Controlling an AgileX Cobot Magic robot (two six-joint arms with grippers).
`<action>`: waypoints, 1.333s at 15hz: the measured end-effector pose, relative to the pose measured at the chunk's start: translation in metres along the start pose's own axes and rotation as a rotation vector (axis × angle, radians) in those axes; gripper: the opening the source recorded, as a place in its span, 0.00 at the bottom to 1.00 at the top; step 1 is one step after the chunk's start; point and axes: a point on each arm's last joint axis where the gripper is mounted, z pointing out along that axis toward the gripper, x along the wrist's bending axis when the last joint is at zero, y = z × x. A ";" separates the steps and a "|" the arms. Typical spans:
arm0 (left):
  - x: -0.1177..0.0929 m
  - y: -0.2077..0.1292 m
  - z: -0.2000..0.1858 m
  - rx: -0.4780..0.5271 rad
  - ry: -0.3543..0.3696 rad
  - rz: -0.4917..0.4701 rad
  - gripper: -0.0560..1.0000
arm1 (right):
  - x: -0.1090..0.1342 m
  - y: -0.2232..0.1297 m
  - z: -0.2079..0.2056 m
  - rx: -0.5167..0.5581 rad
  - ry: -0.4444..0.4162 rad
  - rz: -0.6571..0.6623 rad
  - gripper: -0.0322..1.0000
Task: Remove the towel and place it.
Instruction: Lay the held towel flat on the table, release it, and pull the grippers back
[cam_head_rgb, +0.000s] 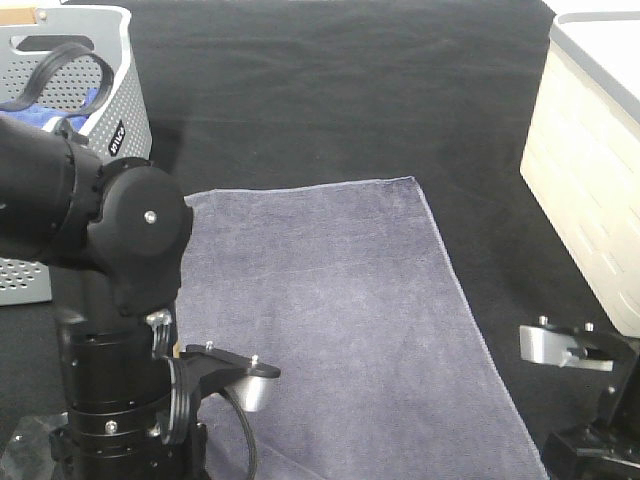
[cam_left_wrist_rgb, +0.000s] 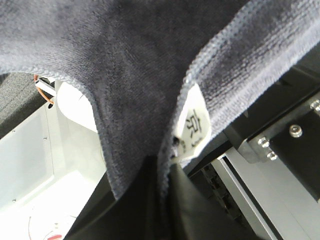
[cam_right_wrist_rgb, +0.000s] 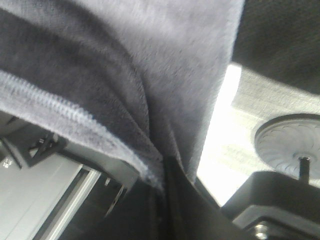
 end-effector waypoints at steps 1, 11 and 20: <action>-0.001 0.000 0.000 0.000 -0.013 -0.006 0.13 | 0.000 -0.001 0.001 0.004 0.008 -0.005 0.05; -0.011 0.006 -0.003 -0.048 -0.108 -0.047 0.78 | 0.010 0.005 -0.002 -0.053 0.104 0.013 0.79; 0.028 0.061 -0.119 -0.384 0.009 0.023 0.79 | 0.033 0.072 -0.114 -0.419 -0.007 -0.154 0.80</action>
